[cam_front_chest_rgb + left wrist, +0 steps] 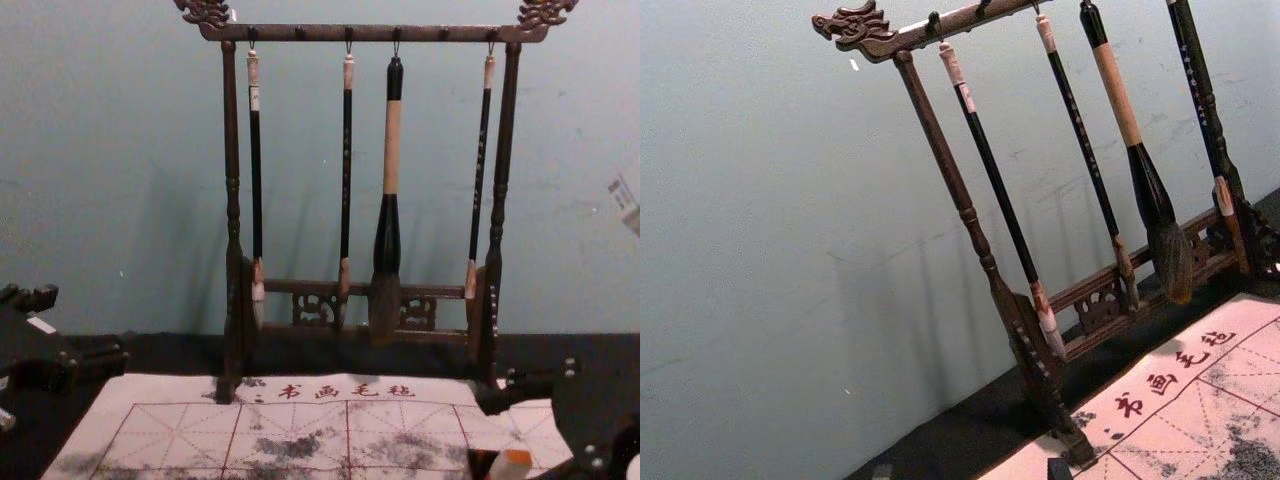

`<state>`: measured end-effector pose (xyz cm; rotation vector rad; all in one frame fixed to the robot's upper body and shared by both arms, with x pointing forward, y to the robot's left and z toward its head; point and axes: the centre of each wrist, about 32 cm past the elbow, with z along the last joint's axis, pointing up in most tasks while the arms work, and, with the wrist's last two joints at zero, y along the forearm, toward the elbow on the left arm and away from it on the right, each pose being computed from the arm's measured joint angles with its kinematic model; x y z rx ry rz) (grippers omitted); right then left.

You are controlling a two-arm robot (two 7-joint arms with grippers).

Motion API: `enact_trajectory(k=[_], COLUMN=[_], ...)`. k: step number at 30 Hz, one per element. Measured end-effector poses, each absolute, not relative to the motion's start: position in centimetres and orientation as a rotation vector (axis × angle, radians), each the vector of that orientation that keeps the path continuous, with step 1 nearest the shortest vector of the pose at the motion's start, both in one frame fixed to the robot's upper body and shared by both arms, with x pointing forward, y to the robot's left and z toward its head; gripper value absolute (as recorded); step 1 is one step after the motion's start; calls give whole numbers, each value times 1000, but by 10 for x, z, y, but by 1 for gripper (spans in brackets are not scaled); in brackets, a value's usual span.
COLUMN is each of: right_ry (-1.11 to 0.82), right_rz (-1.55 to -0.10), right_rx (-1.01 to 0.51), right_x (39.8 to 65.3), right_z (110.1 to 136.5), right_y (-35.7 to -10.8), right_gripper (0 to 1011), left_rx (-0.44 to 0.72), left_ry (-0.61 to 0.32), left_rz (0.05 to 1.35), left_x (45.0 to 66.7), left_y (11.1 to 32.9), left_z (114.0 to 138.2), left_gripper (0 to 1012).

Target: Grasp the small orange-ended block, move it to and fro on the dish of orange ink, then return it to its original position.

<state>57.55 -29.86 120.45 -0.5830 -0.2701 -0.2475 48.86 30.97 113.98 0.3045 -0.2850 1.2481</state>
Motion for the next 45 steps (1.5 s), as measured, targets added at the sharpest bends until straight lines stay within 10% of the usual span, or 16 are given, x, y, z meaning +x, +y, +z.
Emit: enact_trajectory(k=[17, 26, 45], right_ry=[-274, -256, -165], right_rz=[-538, -936, -1108], right_rx=[-304, -188, -189], right_x=[544, 504, 493], right_z=[1212, 1170, 1126], right_y=[-304, -299, -287], right_gripper=[1000, 1000, 1000], left_rx=[304, 305, 305], left_ry=[-285, -285, -285], left_rz=[1248, 1248, 1248], left_x=[489, 489, 489], left_y=[310, 310, 310], left_z=[1140, 1140, 1140], left_gripper=[1001, 1001, 1001])
